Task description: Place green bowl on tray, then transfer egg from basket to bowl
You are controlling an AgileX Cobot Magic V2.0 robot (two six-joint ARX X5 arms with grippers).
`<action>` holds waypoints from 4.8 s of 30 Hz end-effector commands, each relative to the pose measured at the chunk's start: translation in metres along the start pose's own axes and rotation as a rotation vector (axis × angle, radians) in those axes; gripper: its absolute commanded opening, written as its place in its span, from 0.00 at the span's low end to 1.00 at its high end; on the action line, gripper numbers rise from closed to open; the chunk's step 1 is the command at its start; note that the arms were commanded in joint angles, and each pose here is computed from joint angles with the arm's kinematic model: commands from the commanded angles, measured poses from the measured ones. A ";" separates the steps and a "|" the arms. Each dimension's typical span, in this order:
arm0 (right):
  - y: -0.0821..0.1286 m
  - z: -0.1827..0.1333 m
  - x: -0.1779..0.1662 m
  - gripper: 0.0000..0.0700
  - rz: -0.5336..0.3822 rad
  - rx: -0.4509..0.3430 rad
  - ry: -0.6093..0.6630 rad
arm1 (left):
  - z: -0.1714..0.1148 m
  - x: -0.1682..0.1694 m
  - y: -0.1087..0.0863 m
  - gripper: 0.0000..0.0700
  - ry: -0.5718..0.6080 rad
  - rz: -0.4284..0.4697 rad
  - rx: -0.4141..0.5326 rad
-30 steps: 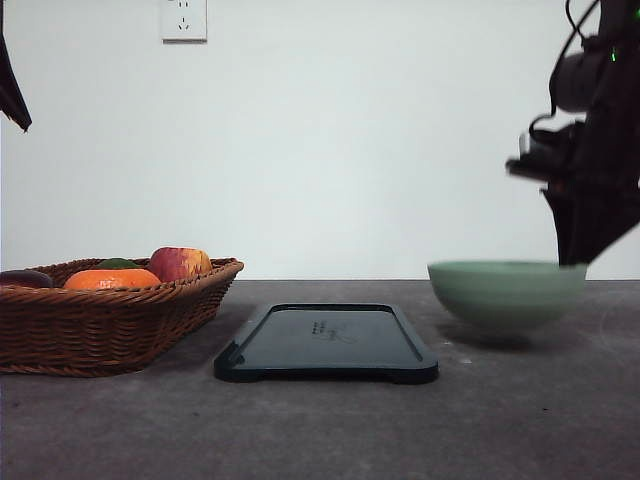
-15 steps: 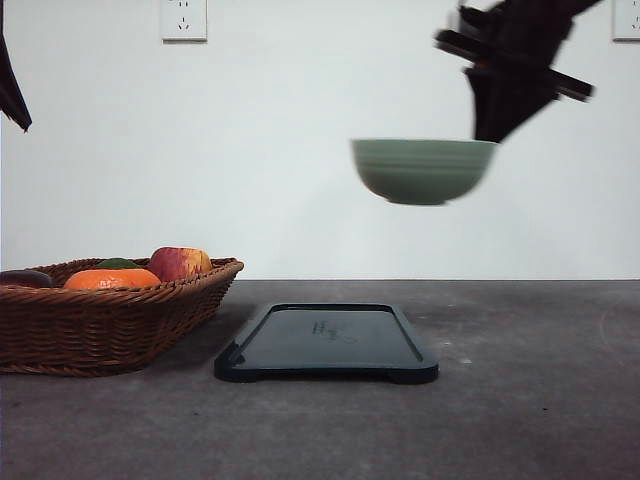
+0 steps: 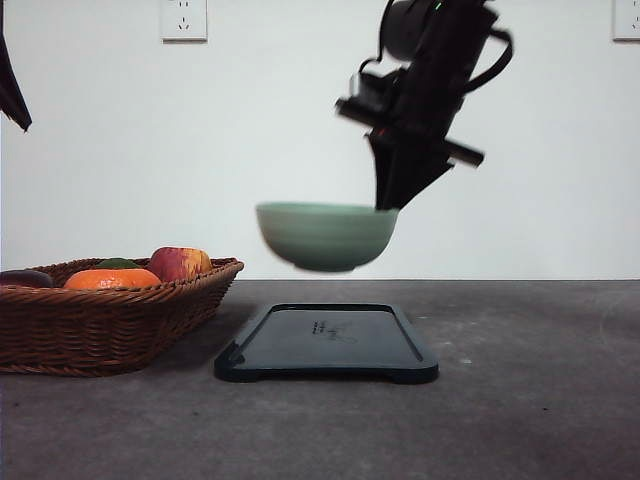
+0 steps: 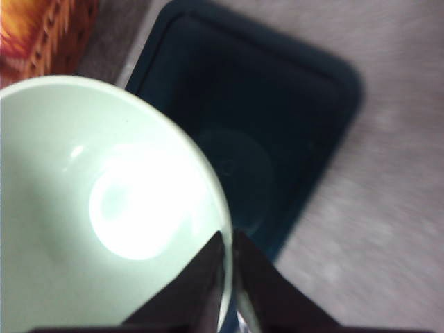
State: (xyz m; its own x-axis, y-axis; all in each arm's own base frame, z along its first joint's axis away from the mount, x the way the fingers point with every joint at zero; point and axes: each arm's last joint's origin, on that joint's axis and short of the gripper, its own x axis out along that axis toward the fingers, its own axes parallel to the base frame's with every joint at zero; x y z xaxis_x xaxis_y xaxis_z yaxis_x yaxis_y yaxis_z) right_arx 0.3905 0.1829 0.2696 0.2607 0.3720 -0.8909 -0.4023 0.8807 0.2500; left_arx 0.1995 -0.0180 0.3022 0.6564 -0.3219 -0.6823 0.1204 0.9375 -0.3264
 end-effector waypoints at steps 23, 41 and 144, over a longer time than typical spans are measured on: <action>-0.005 0.005 0.048 0.25 -0.028 0.035 0.056 | 0.006 -0.003 -0.002 0.44 -0.023 -0.008 0.010; 0.023 -0.011 -0.050 0.25 -0.042 -0.059 -0.194 | 0.006 -0.003 -0.002 0.44 -0.019 -0.008 0.010; -0.001 -0.238 -0.076 0.25 -0.053 -0.176 -0.508 | 0.055 0.203 -0.009 0.42 0.377 0.207 0.241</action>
State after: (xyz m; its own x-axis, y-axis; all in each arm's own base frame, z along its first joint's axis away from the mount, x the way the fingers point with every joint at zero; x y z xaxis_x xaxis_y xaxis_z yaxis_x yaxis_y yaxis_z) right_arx 0.1612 0.0823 0.2465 0.6561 0.4586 -0.5994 -0.4967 0.8603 0.1146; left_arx 0.3675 -0.0824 0.2057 0.3771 -0.1116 -0.9194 0.2104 0.9771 -0.0323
